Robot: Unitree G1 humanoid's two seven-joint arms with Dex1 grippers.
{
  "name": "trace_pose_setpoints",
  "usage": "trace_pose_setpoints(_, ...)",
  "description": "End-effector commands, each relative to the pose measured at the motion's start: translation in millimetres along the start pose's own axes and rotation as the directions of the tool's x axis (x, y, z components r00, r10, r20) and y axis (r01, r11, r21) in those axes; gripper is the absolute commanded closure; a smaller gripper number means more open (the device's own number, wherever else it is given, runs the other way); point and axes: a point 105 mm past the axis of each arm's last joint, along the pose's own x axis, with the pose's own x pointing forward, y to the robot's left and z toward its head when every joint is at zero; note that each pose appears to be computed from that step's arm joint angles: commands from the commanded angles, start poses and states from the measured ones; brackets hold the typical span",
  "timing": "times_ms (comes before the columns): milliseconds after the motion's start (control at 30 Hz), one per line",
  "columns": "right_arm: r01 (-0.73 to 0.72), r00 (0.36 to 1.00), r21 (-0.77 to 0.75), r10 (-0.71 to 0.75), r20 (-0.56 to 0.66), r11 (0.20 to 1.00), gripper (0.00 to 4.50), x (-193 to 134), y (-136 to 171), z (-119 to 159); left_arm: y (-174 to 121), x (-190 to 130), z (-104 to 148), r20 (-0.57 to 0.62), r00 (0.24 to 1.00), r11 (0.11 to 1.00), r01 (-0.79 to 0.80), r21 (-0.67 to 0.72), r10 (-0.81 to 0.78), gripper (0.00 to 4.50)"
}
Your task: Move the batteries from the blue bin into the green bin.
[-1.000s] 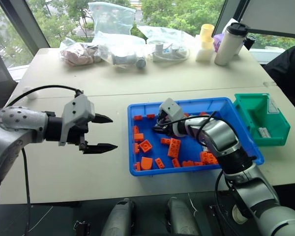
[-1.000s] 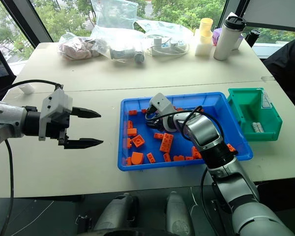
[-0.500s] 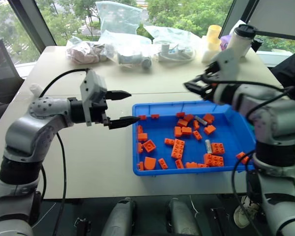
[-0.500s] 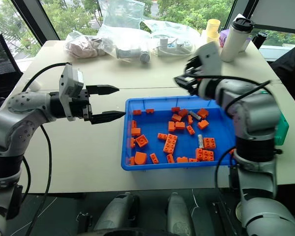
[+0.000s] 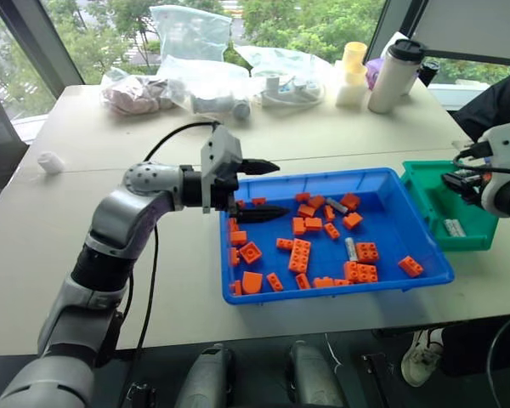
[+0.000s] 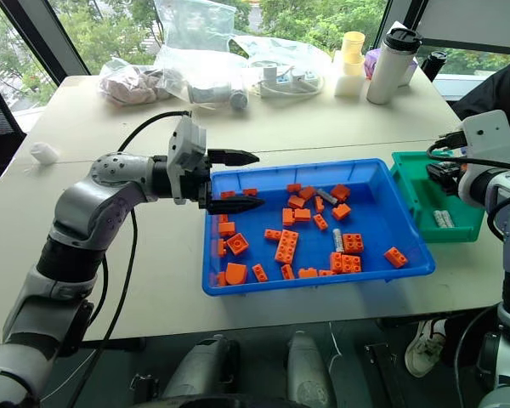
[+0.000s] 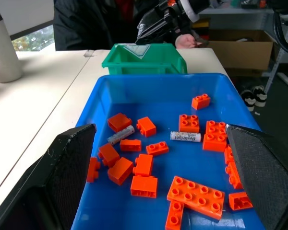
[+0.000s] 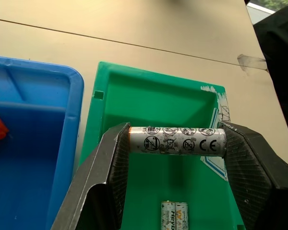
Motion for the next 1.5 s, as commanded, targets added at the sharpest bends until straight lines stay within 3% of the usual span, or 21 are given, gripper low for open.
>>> trace_pose_setpoints(33,0.042,0.998,0.015,-0.043,0.046,0.999,2.30,-1,-15,7,-1,3,7,0.013,1.000,0.999,0.016,0.051,-0.017,0.00)
trace_pose_setpoints(100,0.050,0.998,0.025,-0.051,0.045,0.998,2.30,5,-17,5,-1,4,7,0.015,1.000,0.998,0.018,0.053,-0.019,0.00)
trace_pose_setpoints(200,0.094,0.995,-0.003,-0.094,0.041,0.996,0.78,14,-27,1,1,3,9,0.006,1.000,0.997,0.013,0.071,-0.014,0.00)
trace_pose_setpoints(267,0.104,0.994,-0.008,-0.104,0.041,0.995,0.03,16,-30,1,2,0,10,0.003,1.000,0.997,0.007,0.075,-0.008,0.00)
trace_pose_setpoints(433,0.040,0.992,-0.017,-0.037,0.120,0.999,0.03,9,-22,24,1,-11,9,-0.020,1.000,0.997,-0.012,0.079,0.013,0.00)
trace_pose_setpoints(567,-0.167,0.969,-0.112,0.184,0.166,0.980,0.03,-6,12,44,-6,-25,6,-0.081,0.997,0.997,0.009,0.074,-0.003,0.00)
trace_pose_setpoints(667,-0.344,0.924,-0.190,0.368,0.106,0.920,0.03,-16,45,39,-10,-37,0,-0.145,0.989,0.997,0.017,0.076,-0.006,0.00)
trace_pose_setpoints(800,-0.599,0.798,-0.203,0.600,-0.066,0.775,0.03,-38,90,13,-13,-50,-5,-0.222,0.975,0.995,0.013,0.094,0.009,0.00)
trace_pose_setpoints(967,-0.697,0.717,-0.198,0.656,-0.238,0.689,0.03,-48,115,-15,-20,-55,-16,-0.314,0.950,0.990,0.037,0.134,0.007,0.00)
trace_pose_setpoints(1333,-0.674,0.714,-0.059,0.630,-0.304,0.736,0.03,-22,128,-26,-26,-49,-26,-0.358,0.934,0.983,0.078,0.165,-0.014,0.00)
trace_pose_setpoints(1500,-0.728,0.645,-0.029,0.669,-0.370,0.685,0.03,-28,144,-36,-33,-44,-22,-0.329,0.944,0.984,0.083,0.158,-0.027,0.00)
